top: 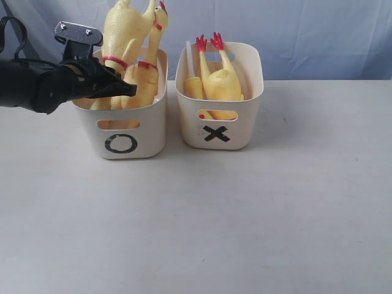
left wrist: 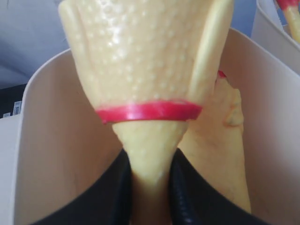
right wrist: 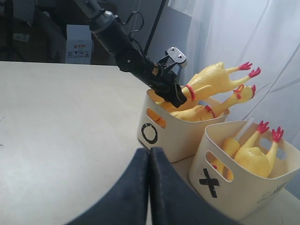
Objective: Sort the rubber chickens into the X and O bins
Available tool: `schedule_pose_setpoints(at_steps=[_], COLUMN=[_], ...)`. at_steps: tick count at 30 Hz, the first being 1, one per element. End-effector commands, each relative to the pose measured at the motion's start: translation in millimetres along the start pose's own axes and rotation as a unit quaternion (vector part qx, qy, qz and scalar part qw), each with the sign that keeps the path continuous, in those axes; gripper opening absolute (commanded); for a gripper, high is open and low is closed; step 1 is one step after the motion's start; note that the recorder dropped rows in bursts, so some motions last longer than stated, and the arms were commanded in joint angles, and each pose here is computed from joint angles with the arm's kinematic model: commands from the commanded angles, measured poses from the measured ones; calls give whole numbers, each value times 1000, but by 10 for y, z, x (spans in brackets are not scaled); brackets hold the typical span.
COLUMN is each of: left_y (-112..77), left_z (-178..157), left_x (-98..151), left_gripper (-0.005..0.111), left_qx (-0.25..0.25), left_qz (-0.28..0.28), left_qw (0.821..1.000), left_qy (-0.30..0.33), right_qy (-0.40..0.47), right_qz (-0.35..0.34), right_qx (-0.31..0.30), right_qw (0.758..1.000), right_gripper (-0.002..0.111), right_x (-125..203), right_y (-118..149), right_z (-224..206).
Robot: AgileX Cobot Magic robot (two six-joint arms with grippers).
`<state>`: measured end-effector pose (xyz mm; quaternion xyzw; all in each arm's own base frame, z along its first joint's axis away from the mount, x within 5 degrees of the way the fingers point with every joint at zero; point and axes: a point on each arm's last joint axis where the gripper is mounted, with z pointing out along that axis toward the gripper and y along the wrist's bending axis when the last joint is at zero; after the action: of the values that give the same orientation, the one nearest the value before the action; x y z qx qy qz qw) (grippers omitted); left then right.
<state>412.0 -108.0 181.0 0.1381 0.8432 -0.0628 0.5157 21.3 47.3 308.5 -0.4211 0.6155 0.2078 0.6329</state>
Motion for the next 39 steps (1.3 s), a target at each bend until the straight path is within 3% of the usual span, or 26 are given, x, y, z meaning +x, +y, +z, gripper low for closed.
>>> schedule_pose_setpoints(at_steps=[1, 8, 18, 24, 31, 39], left_y=[16, 17, 19, 19, 19, 21], left_z=[-9, -9, -10, -10, -21, -208], left_x=[-30, -3, 22, 22, -4, -346], left_gripper=[0, 1, 41, 53, 57, 57], left_qx=[-3, -4, -5, -5, -5, -3], left_qz=[-11, -11, -10, -10, -10, -8], left_qw=[1000, 1000, 1000, 1000, 1000, 997], left_qy=[-4, 11, 24, 24, 16, -79], right_qy=[-1, -1, -1, -1, -1, -1], right_qz=[2, 4, 4, 4, 4, 4], right_qx=[0, 0, 0, 0, 0, 0], right_qw=[1000, 1000, 1000, 1000, 1000, 1000], right_gripper=[0, 0, 0, 0, 0, 0], right_x=[12, 10, 10, 10, 10, 10], right_y=[5, 6, 6, 6, 6, 6], right_z=[0, 0, 0, 0, 0, 0])
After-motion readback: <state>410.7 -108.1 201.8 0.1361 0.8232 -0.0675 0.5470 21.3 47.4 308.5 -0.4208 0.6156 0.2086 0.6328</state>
